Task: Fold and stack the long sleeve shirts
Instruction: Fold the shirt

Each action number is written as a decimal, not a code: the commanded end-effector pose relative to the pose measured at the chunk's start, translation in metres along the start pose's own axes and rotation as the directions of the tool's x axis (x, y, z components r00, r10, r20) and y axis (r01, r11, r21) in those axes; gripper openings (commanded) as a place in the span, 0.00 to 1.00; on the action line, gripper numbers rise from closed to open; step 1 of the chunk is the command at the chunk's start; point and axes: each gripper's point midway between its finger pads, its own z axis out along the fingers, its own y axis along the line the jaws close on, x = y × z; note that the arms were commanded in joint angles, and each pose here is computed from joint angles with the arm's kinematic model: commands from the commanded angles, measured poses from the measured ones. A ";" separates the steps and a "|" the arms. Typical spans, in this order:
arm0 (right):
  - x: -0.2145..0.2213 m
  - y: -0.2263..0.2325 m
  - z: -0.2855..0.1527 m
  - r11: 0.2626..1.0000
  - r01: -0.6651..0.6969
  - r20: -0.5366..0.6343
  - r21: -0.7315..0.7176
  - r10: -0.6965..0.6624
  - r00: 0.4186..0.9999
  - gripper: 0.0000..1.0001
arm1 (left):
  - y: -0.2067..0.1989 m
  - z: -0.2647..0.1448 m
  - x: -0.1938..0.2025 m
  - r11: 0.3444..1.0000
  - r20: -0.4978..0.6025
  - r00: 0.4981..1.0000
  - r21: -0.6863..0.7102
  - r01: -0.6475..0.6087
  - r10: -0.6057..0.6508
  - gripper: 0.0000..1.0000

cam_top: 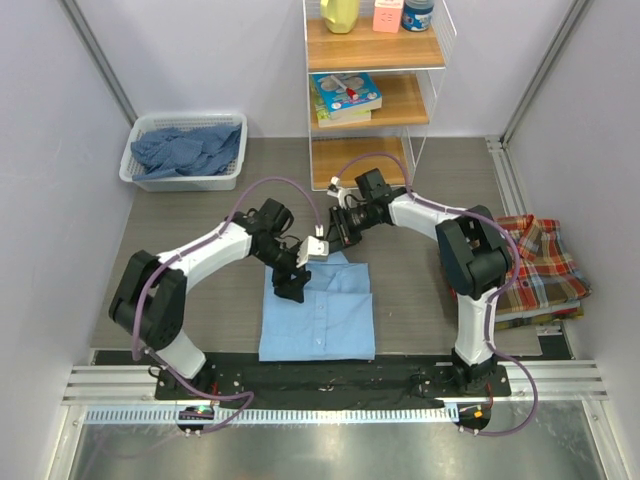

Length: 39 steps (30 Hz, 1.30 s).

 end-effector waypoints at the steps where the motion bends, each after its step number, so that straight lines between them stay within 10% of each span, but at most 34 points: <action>1: -0.006 0.017 0.019 0.989 -0.094 -0.009 -0.118 0.093 0.996 0.12 | 0.014 0.013 -0.016 0.994 0.048 0.993 0.019 -0.109 0.108 0.66; 27: 0.011 -0.041 0.053 0.995 -0.095 -0.088 -0.034 0.092 0.992 0.01 | 0.003 0.034 -0.003 0.981 -0.118 0.993 0.195 0.009 0.015 0.40; 35: 0.016 -0.043 0.055 0.994 -0.100 -0.099 -0.034 0.096 0.990 0.01 | 0.004 0.025 -0.020 0.985 -0.094 0.995 0.172 0.000 0.016 0.00; 39: 0.020 -0.045 0.055 0.995 -0.096 -0.107 -0.036 0.092 0.990 0.01 | 0.007 0.014 -0.033 0.989 -0.074 0.997 0.148 0.008 0.003 0.00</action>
